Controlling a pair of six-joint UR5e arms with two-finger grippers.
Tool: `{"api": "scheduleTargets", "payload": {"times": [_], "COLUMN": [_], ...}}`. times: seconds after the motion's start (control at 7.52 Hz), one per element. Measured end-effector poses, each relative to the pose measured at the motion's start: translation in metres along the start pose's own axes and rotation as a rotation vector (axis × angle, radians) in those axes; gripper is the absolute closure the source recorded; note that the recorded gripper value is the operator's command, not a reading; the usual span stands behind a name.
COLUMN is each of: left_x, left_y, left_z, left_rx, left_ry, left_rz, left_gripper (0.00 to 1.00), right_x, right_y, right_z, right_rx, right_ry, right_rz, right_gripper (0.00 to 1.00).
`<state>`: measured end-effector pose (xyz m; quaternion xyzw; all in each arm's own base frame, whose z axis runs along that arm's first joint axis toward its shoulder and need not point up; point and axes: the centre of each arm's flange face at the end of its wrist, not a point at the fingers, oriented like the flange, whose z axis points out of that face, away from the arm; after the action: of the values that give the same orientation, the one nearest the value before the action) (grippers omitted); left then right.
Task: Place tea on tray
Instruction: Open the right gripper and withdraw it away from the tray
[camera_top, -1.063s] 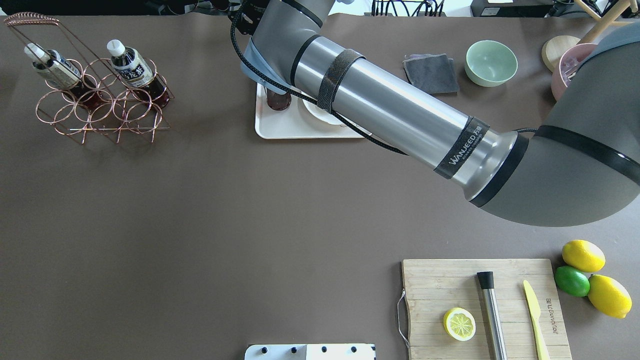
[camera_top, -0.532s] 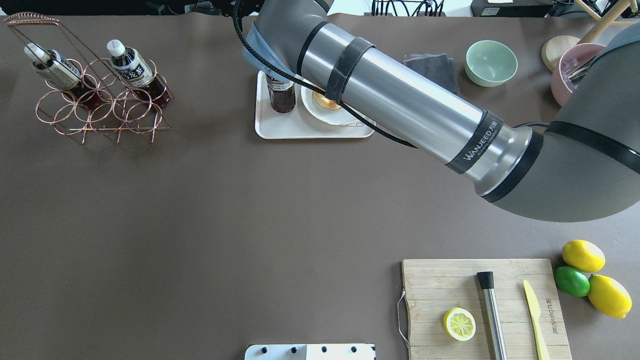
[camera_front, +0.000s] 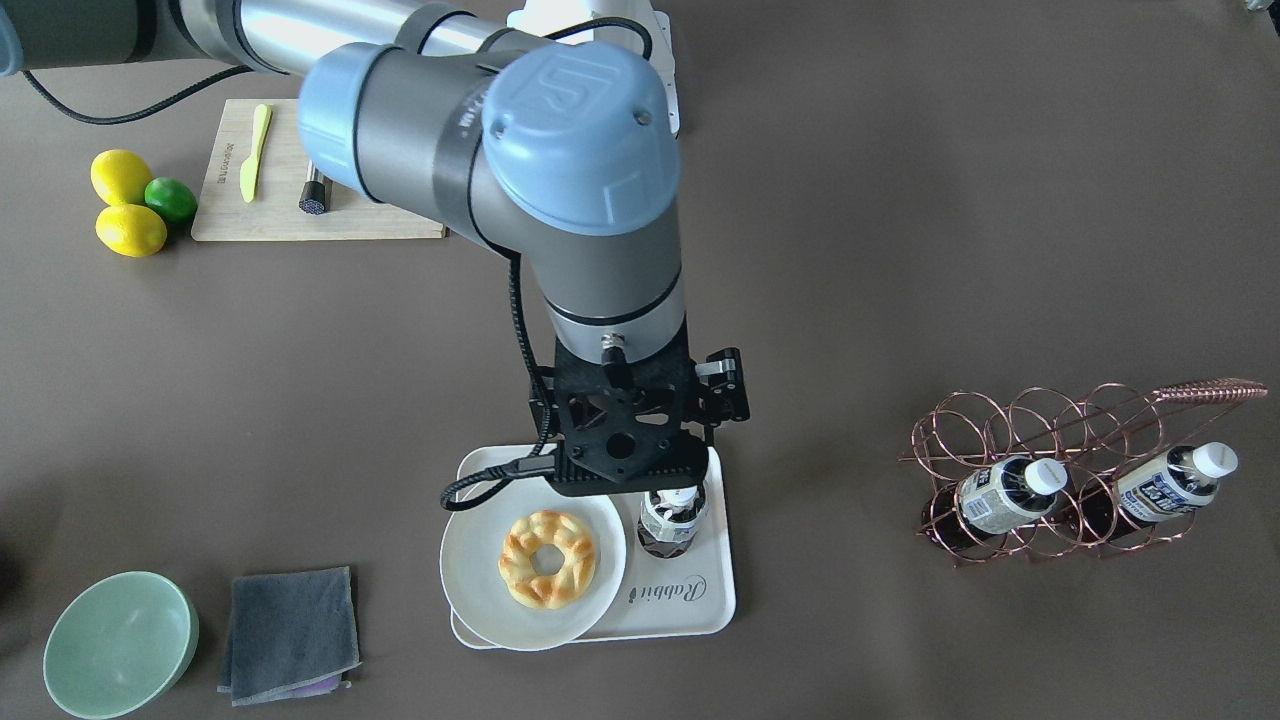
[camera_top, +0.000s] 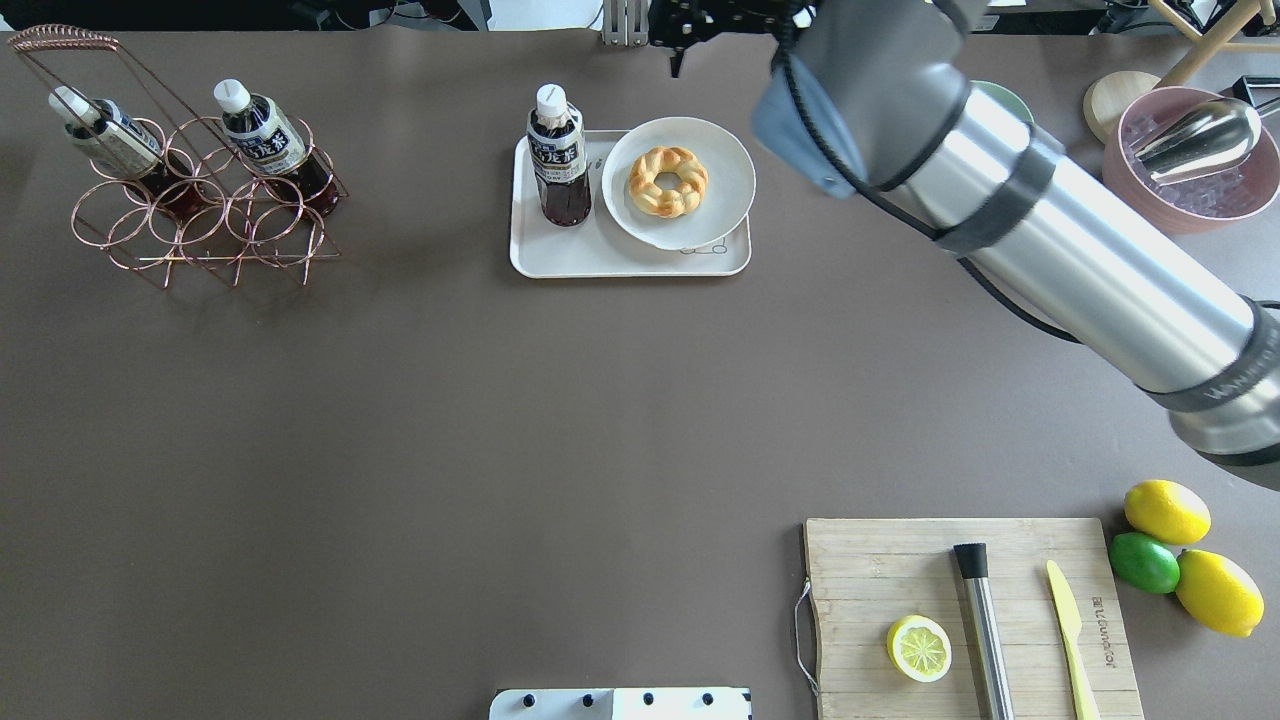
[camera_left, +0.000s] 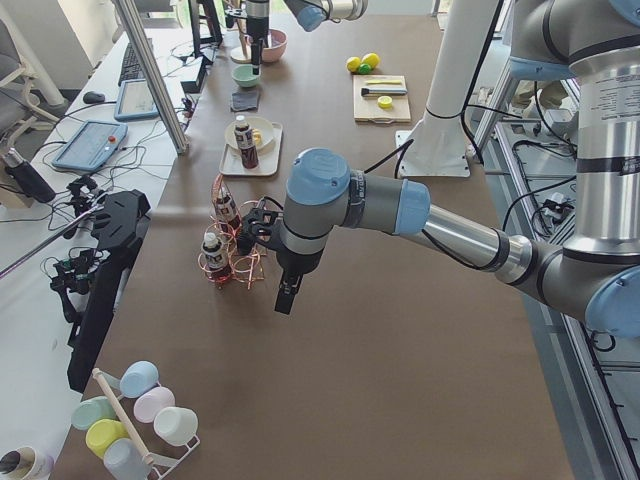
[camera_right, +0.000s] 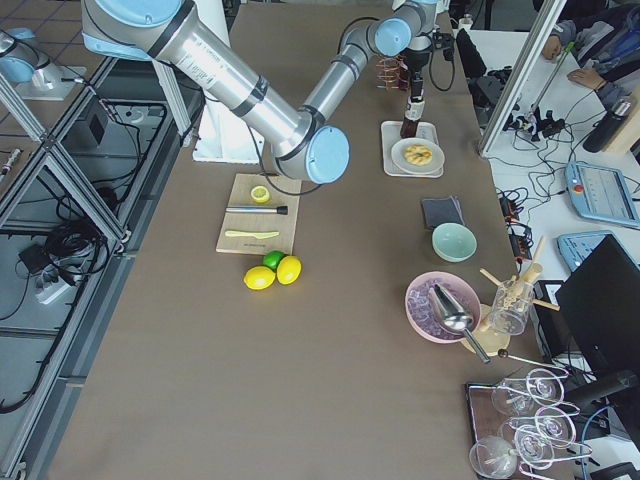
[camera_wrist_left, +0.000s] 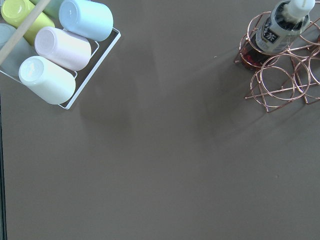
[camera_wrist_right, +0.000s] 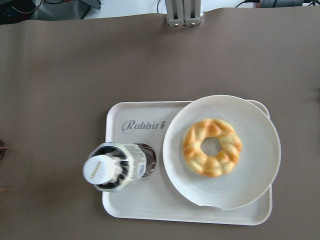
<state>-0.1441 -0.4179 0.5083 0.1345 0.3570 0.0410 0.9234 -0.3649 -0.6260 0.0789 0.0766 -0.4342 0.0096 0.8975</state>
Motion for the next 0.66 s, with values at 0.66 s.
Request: {"api": "scheduleTargets", "payload": {"times": [0.66], "left_x": [0.003], "left_y": [-0.013], "left_z": [-0.002], "left_rx": [-0.039], "left_ry": [0.010], "left_rz": [-0.030], "left_gripper": [0.03], "right_x": [0.380], "right_y": [0.098], "right_z": [-0.073], "right_rx": [-0.026], "right_ry": [0.059], "right_rz": [-0.136], "right_gripper": [0.00]}}
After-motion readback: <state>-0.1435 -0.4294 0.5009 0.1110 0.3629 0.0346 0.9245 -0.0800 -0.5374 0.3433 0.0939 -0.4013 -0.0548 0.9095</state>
